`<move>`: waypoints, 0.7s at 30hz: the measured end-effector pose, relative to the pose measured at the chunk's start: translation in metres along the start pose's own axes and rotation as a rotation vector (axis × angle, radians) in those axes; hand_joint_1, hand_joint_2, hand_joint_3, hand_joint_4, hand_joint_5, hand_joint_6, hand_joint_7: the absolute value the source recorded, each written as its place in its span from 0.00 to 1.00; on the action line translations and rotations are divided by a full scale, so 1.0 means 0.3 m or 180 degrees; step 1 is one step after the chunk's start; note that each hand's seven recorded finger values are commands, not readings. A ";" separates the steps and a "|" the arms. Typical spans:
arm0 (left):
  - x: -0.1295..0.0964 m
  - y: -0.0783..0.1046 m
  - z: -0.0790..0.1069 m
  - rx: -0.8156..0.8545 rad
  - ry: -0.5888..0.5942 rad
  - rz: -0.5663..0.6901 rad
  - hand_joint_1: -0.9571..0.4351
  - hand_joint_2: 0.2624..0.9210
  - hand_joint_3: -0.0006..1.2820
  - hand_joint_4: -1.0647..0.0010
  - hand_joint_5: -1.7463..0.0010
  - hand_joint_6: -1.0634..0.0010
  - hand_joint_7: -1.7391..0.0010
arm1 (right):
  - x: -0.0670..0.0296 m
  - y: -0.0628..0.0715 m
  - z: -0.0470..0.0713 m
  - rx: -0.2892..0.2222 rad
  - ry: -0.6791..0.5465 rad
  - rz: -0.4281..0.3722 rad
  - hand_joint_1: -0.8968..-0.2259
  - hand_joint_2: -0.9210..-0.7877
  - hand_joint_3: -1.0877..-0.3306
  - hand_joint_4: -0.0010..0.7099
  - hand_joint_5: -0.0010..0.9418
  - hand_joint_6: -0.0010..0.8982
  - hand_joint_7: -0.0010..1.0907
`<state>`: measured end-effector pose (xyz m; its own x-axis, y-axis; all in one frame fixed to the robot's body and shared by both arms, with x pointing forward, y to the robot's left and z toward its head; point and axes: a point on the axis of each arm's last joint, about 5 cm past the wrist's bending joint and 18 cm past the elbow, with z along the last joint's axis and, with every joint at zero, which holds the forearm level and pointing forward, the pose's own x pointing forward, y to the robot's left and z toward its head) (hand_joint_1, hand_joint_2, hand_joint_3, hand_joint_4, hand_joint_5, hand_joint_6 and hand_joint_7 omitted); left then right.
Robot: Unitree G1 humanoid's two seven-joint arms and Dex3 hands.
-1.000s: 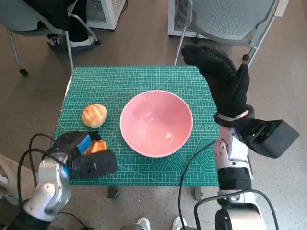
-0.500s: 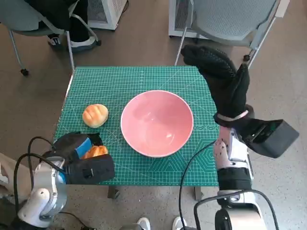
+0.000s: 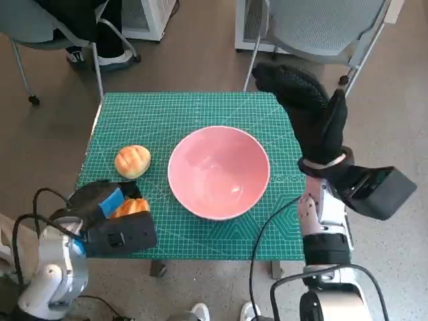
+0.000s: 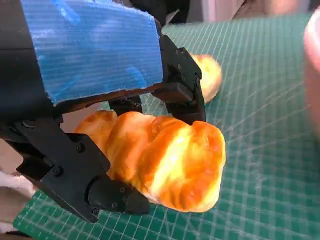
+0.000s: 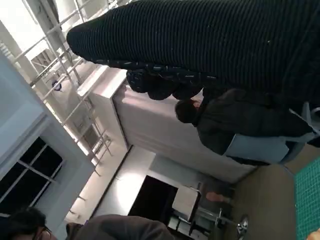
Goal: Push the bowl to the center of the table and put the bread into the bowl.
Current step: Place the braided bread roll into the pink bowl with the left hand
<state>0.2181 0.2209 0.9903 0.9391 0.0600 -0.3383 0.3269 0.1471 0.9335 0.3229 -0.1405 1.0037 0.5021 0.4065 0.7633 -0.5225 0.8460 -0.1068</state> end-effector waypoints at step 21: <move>-0.123 0.311 0.171 -0.0078 -0.0836 0.1426 0.69 0.84 0.12 0.20 0.44 0.33 0.36 | -0.005 -0.007 -0.002 0.0010 0.0046 0.0010 0.28 0.00 0.23 0.16 0.00 0.10 0.25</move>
<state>0.2194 0.1818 1.0959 0.9823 -0.1270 0.1380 -0.1129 0.1871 0.9758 0.3237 -0.1426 1.0025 0.5104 0.4141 0.7537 -0.5262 0.8436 -0.1071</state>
